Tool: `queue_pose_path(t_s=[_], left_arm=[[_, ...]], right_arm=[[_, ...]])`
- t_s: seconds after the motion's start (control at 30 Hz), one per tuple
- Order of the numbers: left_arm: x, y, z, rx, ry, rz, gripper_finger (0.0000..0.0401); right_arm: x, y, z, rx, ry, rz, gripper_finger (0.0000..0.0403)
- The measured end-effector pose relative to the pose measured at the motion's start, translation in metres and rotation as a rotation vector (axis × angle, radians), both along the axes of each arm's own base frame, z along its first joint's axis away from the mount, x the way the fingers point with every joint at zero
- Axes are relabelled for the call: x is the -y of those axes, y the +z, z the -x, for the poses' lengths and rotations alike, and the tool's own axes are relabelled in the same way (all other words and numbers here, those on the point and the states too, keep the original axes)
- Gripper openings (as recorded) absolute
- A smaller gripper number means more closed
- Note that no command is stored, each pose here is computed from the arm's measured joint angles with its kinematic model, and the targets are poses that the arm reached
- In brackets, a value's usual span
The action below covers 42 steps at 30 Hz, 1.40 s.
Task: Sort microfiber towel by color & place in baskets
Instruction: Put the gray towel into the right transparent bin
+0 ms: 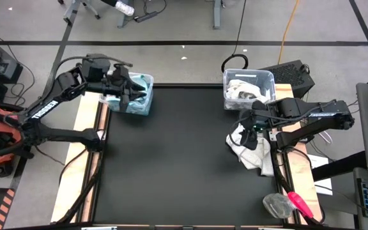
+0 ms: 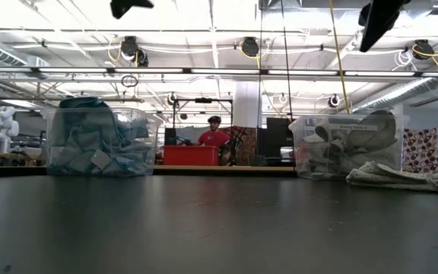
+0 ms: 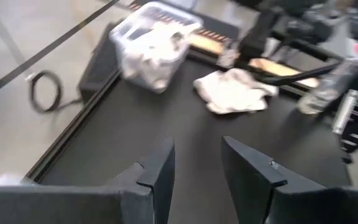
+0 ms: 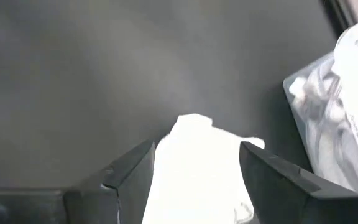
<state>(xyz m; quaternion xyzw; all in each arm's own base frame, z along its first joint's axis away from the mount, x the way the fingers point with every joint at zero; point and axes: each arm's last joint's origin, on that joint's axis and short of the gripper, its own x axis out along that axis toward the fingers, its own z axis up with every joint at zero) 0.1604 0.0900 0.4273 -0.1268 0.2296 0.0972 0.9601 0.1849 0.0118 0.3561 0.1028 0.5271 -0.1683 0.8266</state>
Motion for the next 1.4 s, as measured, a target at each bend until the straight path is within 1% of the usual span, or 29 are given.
queue_pose_path(t_s=[0.23, 0.4, 0.5, 0.87, 1.13, 1.27, 1.4], left_arm=[[0.02, 0.003, -0.022, 0.057, -0.148, -0.031, 0.0138], [0.03, 0.001, -0.034, 0.054, -0.217, -0.028, 0.0138], [0.035, -0.002, -0.04, 0.042, -0.25, -0.021, 0.0138], [0.051, -0.011, -0.06, -0.004, -0.343, -0.004, 0.0138], [0.06, -0.015, -0.067, -0.022, -0.38, -0.002, 0.0138], [0.066, -0.016, -0.068, -0.026, -0.399, -0.005, 0.0138], [0.071, -0.016, -0.069, -0.029, -0.408, -0.012, 0.0138]], right_arm=[[-0.009, -0.002, 0.005, -0.033, -0.01, -0.022, 0.0226], [-0.015, -0.002, 0.006, -0.035, -0.023, -0.039, 0.0226], [-0.019, -0.009, 0.007, -0.053, -0.037, -0.046, 0.0226], [-0.037, -0.058, 0.016, -0.214, -0.078, -0.039, 0.0226], [-0.046, -0.094, 0.028, -0.312, -0.172, -0.02, 0.0226], [-0.05, -0.115, 0.035, -0.367, -0.216, -0.058, 0.0226], [-0.056, -0.134, 0.037, -0.357, -0.247, -0.111, 0.0226]])
